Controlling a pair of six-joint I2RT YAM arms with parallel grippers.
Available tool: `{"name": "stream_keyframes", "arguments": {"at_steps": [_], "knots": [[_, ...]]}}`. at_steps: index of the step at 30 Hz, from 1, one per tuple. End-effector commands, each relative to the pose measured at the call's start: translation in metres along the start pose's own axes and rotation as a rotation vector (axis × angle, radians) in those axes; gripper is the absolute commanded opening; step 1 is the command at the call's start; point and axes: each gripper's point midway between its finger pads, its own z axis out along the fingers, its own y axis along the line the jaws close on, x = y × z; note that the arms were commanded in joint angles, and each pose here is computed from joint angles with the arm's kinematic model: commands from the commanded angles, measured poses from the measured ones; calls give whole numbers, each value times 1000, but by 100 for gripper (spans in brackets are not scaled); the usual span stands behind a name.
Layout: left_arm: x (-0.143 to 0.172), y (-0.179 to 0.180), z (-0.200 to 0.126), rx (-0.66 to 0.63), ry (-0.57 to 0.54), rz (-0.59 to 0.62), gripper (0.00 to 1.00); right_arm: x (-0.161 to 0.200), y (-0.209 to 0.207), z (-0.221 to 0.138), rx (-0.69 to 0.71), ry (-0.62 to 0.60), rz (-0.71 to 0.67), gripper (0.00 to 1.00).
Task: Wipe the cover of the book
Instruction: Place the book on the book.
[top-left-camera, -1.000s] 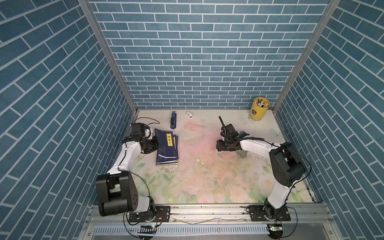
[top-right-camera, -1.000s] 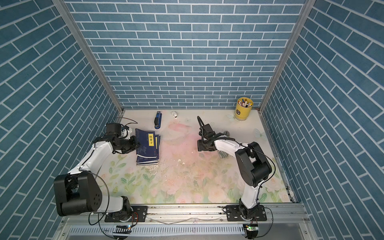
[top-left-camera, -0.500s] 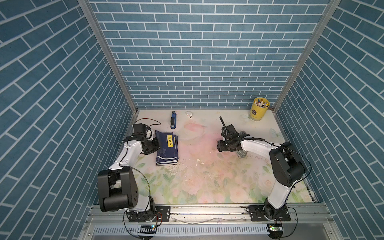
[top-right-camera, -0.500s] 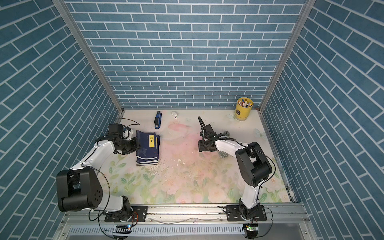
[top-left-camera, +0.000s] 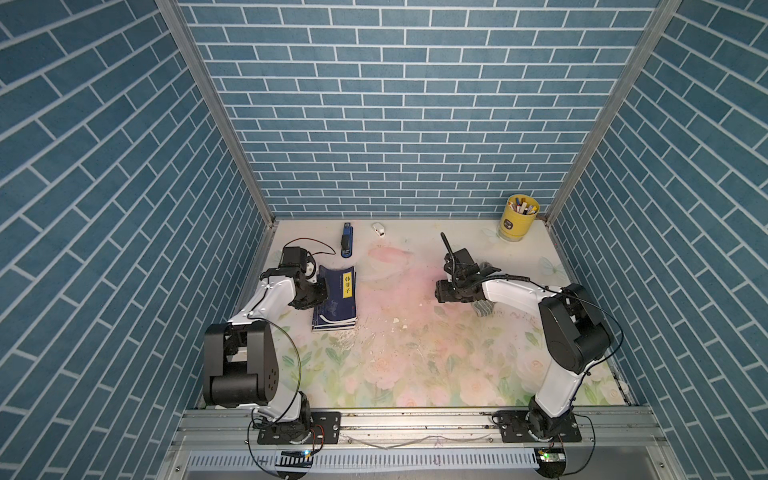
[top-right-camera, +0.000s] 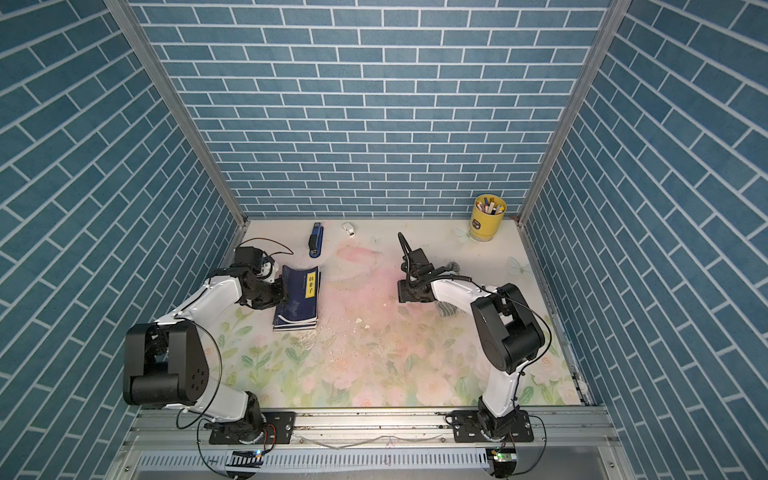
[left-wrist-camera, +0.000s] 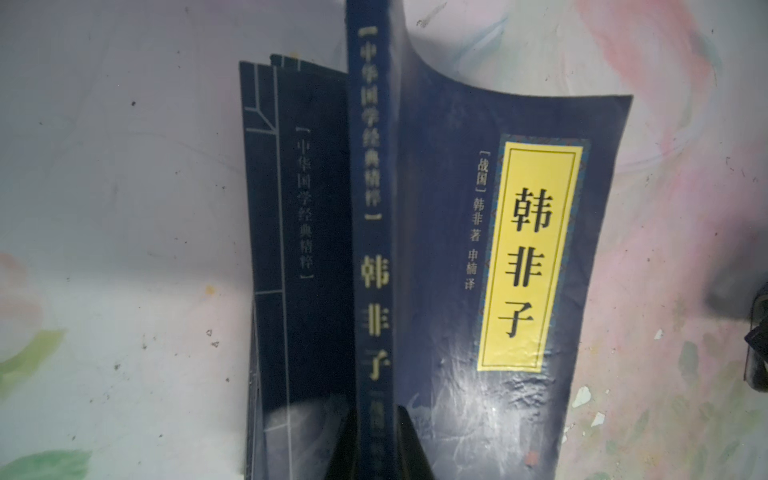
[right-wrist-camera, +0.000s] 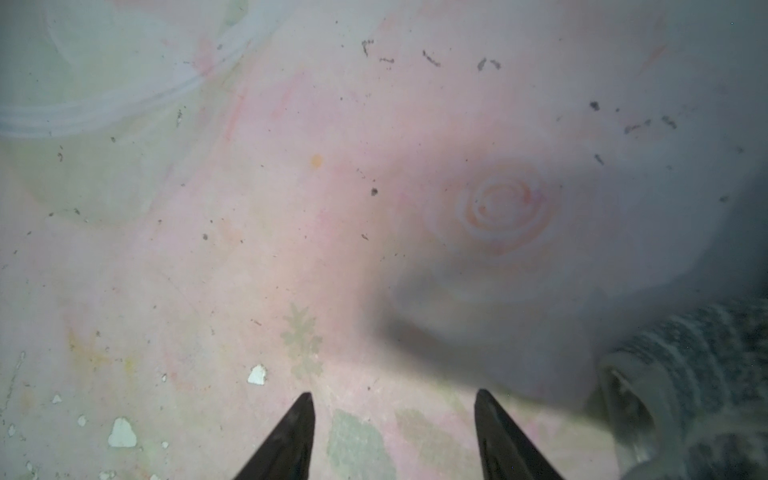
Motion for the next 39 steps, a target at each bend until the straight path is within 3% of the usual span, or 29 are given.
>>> {"name": "stream_keyframes", "arguments": {"at_steps": [1,13,27,32,39], "knots": [[10,15,6,-78,44,3,12,-1,-3,-3,6,-11,-26,62],[2,25,4,-140,11,18,35,-1,-3,-5,5,-11,-23,62],[-11,24,1,-147,-42,37,50,1,-3,-6,6,-2,-20,62],[-14,24,-1,-145,-63,46,60,1,-3,-6,4,0,-19,62],[-28,20,-15,-145,-144,45,65,-2,-1,-11,2,-10,-26,62]]}}
